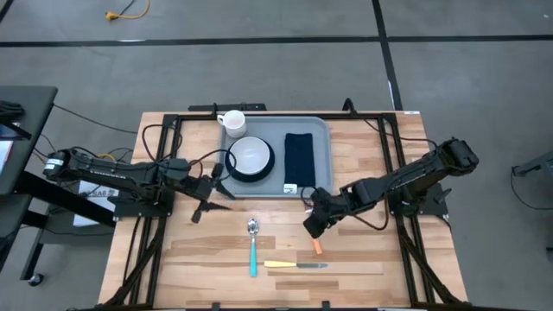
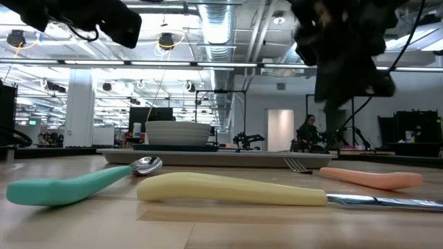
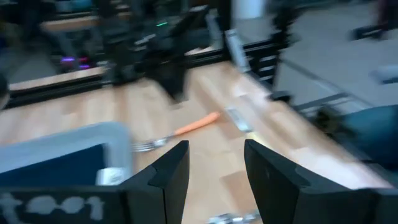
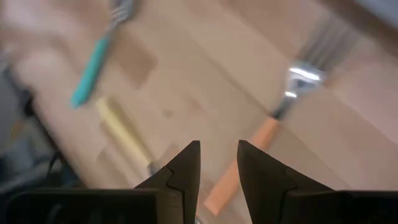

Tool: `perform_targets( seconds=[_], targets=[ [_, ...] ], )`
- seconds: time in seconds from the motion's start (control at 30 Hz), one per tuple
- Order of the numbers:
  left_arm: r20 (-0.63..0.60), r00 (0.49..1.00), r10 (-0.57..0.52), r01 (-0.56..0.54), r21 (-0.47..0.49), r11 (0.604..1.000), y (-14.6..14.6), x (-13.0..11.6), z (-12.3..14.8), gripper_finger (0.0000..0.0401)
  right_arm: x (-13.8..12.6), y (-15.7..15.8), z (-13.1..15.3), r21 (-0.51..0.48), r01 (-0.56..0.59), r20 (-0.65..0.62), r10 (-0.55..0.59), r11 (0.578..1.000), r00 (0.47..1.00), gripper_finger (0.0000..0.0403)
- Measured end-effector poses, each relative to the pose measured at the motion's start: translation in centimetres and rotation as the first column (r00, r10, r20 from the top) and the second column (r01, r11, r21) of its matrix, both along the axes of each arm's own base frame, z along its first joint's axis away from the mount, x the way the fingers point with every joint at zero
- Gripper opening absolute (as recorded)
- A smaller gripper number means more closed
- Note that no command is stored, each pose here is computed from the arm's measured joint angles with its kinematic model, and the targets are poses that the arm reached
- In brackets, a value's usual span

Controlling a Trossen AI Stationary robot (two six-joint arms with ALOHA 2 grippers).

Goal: Set up tray
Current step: Put the orange fork on the blue napkin

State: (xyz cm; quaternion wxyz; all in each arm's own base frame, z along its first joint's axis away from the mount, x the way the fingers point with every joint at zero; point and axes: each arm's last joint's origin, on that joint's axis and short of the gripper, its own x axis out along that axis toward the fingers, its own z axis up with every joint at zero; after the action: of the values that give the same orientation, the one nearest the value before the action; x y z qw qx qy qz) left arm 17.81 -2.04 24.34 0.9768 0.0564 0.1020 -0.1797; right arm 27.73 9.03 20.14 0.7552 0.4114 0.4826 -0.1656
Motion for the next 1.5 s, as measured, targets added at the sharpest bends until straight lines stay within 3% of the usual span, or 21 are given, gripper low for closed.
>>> perform_targets(
  seconds=[0.13,0.33,0.63,0.87,1.13,1.5],
  targets=[
    [0.009,0.985,-0.170,0.170,-0.074,0.983,-0.6,-0.2,0.3,0.0144,-0.2,0.2,-1.2,-0.021,0.184,-0.077,-0.185,0.983,0.980,0.0098],
    [0.031,0.954,-0.299,0.301,-0.123,0.946,-1.7,-1.3,0.9,0.0144,0.6,0.4,-3.6,0.020,0.311,-0.169,-0.303,0.950,0.938,0.0098],
    [0.103,0.924,-0.369,0.379,-0.103,0.920,-2.5,-3.4,2.1,0.0144,3.0,0.4,-4.8,0.033,0.320,-0.208,-0.306,0.947,0.929,0.0098],
    [0.088,0.918,-0.388,0.395,-0.087,0.915,-2.9,-4.3,2.1,0.0144,4.5,0.6,-4.9,-0.010,0.284,-0.243,-0.277,0.959,0.930,0.0098],
    [0.094,0.928,-0.361,0.368,-0.072,0.927,-3.1,-4.5,2.1,0.0144,4.1,0.5,-3.9,-0.083,0.252,-0.338,-0.265,0.964,0.903,0.0098],
    [0.091,0.929,-0.360,0.366,-0.073,0.928,-3.1,-4.5,2.1,0.0144,4.3,0.4,-3.7,-0.103,0.251,-0.319,-0.271,0.962,0.908,0.0098]
  ],
)
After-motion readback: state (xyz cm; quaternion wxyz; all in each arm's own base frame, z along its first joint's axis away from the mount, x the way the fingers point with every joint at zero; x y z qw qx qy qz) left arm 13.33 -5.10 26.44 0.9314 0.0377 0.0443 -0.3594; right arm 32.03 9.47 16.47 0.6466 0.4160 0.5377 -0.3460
